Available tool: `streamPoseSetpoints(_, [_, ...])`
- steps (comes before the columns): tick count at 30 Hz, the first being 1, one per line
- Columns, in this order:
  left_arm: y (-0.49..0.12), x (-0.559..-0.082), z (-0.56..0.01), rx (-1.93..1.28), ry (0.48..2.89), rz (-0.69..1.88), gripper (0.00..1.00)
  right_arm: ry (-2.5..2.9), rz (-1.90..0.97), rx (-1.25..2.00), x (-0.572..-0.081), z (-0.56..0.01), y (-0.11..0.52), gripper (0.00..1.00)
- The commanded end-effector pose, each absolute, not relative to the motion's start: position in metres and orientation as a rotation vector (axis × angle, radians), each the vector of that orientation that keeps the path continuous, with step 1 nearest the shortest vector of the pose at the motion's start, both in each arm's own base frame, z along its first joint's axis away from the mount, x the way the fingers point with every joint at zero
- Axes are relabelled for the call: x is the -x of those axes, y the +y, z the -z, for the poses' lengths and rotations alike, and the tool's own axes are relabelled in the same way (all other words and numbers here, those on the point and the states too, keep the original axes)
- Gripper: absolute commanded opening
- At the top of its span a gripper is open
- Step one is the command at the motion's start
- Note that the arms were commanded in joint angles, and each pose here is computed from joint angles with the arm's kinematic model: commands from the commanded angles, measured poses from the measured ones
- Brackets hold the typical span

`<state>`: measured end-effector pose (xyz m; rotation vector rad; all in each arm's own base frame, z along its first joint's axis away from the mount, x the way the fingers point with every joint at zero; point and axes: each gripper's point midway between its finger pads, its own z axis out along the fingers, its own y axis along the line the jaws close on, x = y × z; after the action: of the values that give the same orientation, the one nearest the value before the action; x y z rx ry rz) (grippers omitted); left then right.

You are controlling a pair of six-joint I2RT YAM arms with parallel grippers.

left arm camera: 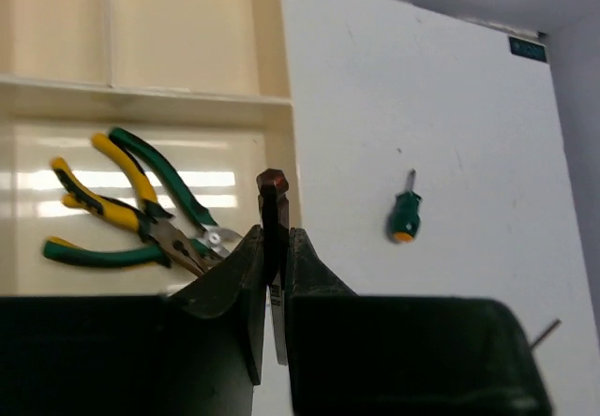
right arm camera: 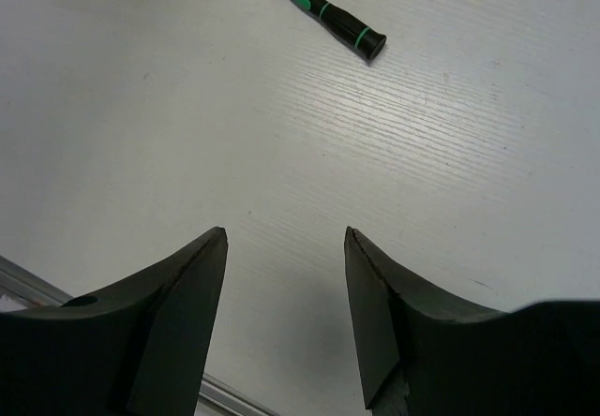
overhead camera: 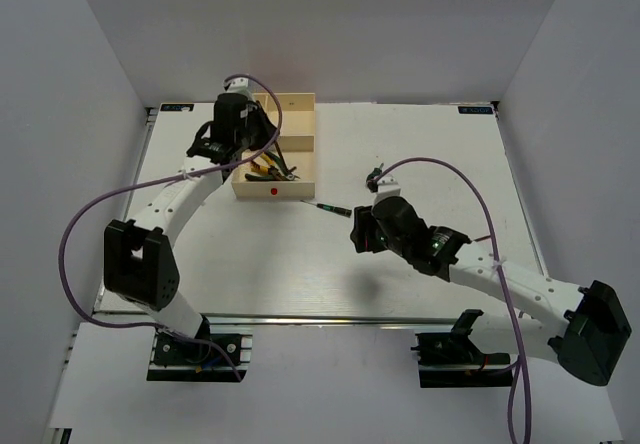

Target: Sort the tools into containers

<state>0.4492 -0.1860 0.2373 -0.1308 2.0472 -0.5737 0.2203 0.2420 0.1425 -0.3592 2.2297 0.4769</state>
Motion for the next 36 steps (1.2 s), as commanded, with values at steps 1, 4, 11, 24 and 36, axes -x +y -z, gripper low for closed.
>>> streamPoseSetpoints(1, [-0.163, -0.476, -0.265, 0.128, 1.974, 0.454, 0.0, 2.17, -0.468, 0.347, -0.226, -0.151, 0.238, 0.59])
streamPoseSetpoints(4, [-0.151, -0.5, -0.272, 0.12, 1.949, 0.385, 0.0, 2.16, -0.465, 0.355, -0.226, -0.148, 0.235, 0.59])
streamPoseSetpoints(11, [-0.117, -0.548, -0.286, 0.111, 1.876, 0.208, 0.0, 2.15, -0.434, 0.364, -0.225, -0.14, 0.226, 0.59])
streamPoseSetpoints(24, [-0.079, -0.618, -0.282, 0.005, 1.801, 0.059, 0.0, 2.157, -0.399, 0.351, -0.221, -0.124, 0.215, 0.6])
streamPoseSetpoints(36, [-0.078, -0.654, -0.248, -0.222, 1.798, 0.119, 0.0, 2.198, -0.391, 0.373, -0.216, -0.111, 0.213, 0.6])
